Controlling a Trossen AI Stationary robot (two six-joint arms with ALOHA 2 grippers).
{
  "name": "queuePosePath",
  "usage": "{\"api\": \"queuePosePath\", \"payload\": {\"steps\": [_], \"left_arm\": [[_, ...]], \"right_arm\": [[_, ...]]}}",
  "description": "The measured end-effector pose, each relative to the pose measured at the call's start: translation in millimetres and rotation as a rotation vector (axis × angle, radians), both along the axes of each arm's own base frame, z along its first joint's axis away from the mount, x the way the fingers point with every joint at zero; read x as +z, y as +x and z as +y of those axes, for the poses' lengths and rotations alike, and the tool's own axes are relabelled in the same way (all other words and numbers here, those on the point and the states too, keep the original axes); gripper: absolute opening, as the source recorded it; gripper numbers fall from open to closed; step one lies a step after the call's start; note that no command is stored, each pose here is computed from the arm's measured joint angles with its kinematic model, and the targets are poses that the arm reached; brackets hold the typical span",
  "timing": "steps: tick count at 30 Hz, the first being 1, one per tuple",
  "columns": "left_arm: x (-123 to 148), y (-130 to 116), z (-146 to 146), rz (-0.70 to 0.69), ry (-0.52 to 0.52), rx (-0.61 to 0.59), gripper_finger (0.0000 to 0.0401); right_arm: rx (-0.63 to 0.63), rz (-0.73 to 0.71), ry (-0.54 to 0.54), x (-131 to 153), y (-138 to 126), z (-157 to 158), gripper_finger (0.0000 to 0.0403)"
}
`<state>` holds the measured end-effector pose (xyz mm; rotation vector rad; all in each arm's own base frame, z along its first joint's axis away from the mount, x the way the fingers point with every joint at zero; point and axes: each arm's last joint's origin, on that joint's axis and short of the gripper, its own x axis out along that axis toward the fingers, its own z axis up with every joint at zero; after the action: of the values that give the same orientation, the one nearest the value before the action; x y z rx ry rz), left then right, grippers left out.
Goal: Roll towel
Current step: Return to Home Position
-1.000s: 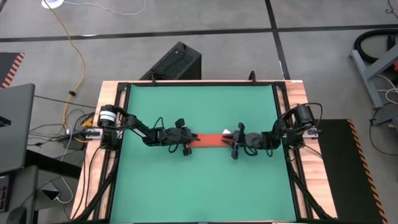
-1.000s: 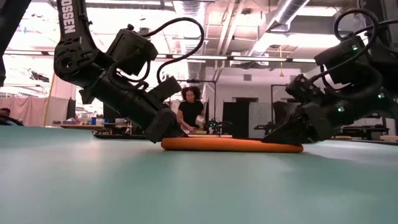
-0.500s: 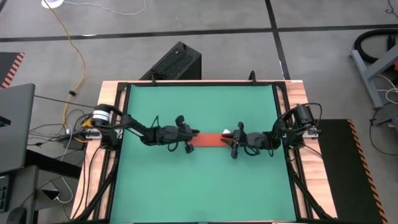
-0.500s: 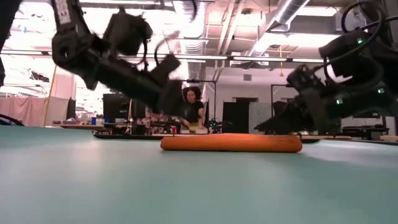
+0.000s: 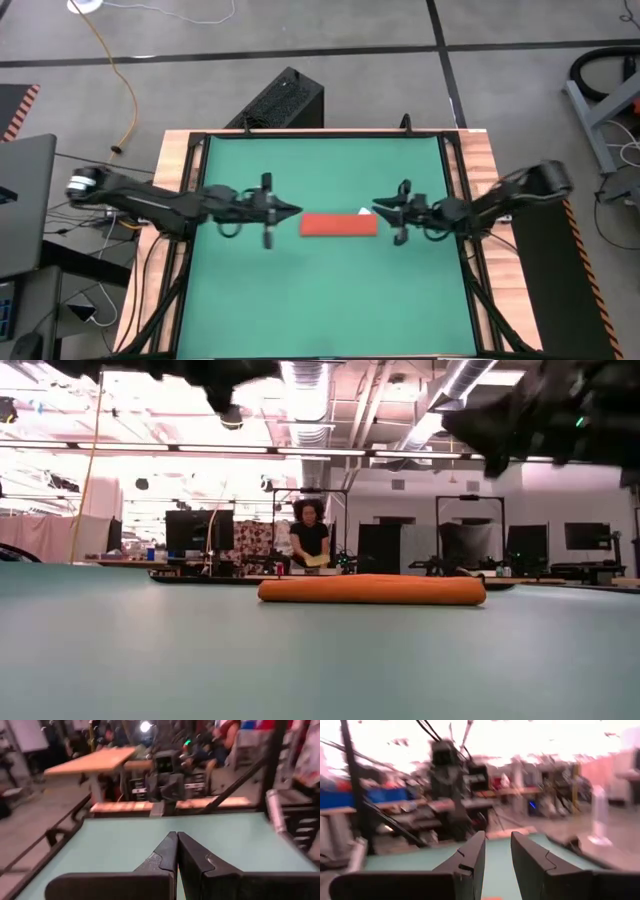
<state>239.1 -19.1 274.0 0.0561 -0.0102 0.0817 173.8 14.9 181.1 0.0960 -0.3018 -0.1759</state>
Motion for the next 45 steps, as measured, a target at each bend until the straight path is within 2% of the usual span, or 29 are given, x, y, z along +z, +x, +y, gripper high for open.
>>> {"api": "queuePosePath", "payload": {"steps": [3, 8, 10, 13, 16, 19, 21, 22, 26, 28, 30, 36, 41, 45], "left_arm": [[22, -27, 0, -0.058, 0.000, -0.029, 0.0000], [43, -62, 5, -0.126, 0.008, 0.006, 0.0000], [46, -73, 7, -0.127, 0.014, 0.041, 0.0000], [45, -81, 10, -0.092, 0.039, 0.092, 0.0000], [41, -89, 12, -0.064, 0.074, 0.139, 0.0000], [42, -101, 17, -0.103, 0.044, 0.169, 0.0000], [36, -109, 17, -0.134, 0.004, 0.132, 0.0000], [30, -113, 17, -0.140, -0.015, 0.116, 0.0000], [-2, -121, 18, -0.134, -0.078, 0.136, 0.0000], [-17, -125, 20, -0.154, -0.102, 0.165, 0.0000], [-32, -127, 20, -0.168, -0.123, 0.160, 0.0000], [-72, -133, 19, -0.203, -0.201, 0.121, 0.0000], [-90, -135, 18, -0.182, -0.248, 0.081, 0.0000], [-97, -134, 15, -0.101, -0.240, 0.039, 0.0000]], "right_arm": [[0.062, -0.057, -0.032, 18, -14, -1, 0.0116], [0.109, 0.048, -0.083, 59, -32, -3, 0.0116], [0.106, 0.114, -0.113, 81, -45, -4, 0.0116], [0.104, 0.140, -0.153, 110, -69, -7, 0.0116], [0.098, 0.077, -0.197, 133, -100, -10, 0.0116], [0.096, 0.050, -0.198, 138, -130, -14, 0.0116], [0.103, 0.032, -0.165, 132, -146, -16, 0.0116], [0.110, 0.052, -0.147, 126, -146, -16, 0.0116], [0.117, 0.214, -0.110, 106, -133, -15, 0.0116], [0.081, 0.217, -0.106, 102, -125, -15, 0.0116], [0.084, 0.258, -0.089, 85, -119, -14, 0.0116], [0.124, 0.195, -0.034, 46, -96, -9, 0.0116], [0.137, 0.193, 0.019, -6, -78, -6, 0.0116], [0.111, 0.207, 0.046, -7, -76, -6, 0.0116]]}}
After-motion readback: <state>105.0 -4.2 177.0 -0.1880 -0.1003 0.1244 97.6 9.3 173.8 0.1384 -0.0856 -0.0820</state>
